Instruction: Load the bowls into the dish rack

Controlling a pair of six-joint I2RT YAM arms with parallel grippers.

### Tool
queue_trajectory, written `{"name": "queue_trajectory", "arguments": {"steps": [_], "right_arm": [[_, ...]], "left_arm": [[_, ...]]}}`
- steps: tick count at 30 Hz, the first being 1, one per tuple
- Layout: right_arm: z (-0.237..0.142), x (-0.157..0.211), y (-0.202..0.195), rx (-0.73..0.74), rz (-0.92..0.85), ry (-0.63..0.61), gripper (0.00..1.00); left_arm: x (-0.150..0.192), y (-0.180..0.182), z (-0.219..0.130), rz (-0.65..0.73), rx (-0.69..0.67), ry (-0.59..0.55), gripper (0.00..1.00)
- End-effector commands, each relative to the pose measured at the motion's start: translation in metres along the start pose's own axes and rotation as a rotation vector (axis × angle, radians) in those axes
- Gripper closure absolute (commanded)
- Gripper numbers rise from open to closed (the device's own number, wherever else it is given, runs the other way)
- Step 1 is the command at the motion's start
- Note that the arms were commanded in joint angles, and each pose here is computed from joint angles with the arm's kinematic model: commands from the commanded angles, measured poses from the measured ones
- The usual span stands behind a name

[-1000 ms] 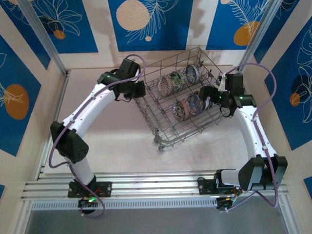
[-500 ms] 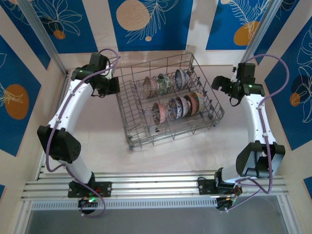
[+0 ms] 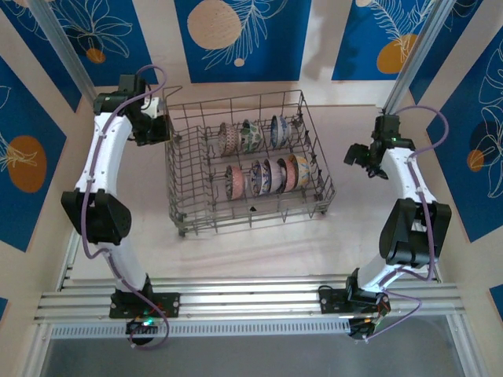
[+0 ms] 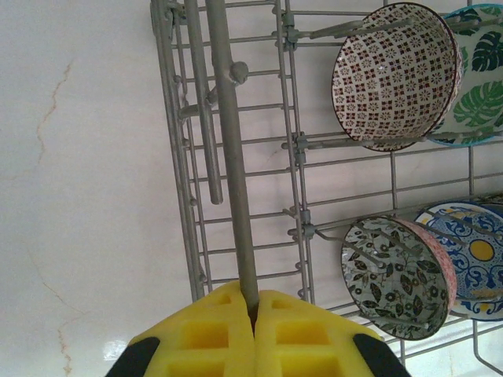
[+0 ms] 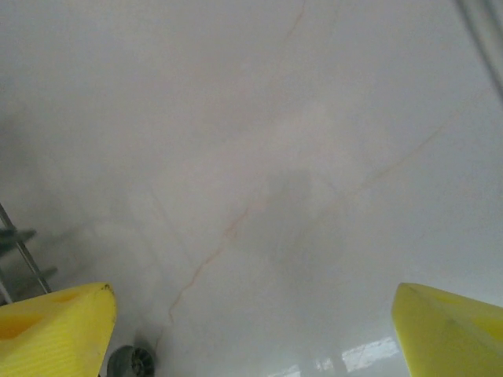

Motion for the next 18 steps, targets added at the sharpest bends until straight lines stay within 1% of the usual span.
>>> {"name": "queue_trajectory", "arguments": {"steps": [1,8,14,16,17,18], "right_arm": [[0.007,0.009,0.002,0.003,-0.018,0.033,0.09],[0.023,0.042,0.032,-0.025,-0.132,0.145,0.07],[0.014,0.058,0.041,-0.059,-0.135,0.178,0.06],[0.009,0.06,0.043,-0.095,-0.119,0.175,0.06],[0.007,0.06,0.042,-0.095,-0.113,0.171,0.06],[0.006,0.06,0.04,-0.077,-0.105,0.166,0.05]], "left_arm": [[-0.019,0.006,0.006,0.031,0.004,-0.042,1.0],[-0.032,0.0,0.019,0.017,0.062,-0.035,1.0],[-0.038,-0.006,0.014,0.017,0.117,-0.063,0.99],[-0.038,-0.008,0.009,0.023,0.121,-0.078,0.9],[-0.039,-0.009,0.005,0.033,0.124,-0.093,0.79],[-0.039,-0.01,0.001,0.041,0.125,-0.108,0.62]]}}
Point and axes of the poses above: each hand's point on the last joint's axis, 136 mm out from that joint toward the fingers, its own z axis out along the fingers, its own y axis along the line the jaws close on, x = y × z, the point moved 9 cm from there along -z, back along the fingers, and after that the axes turned 2 degrees about -z, right-handed, at the moved point
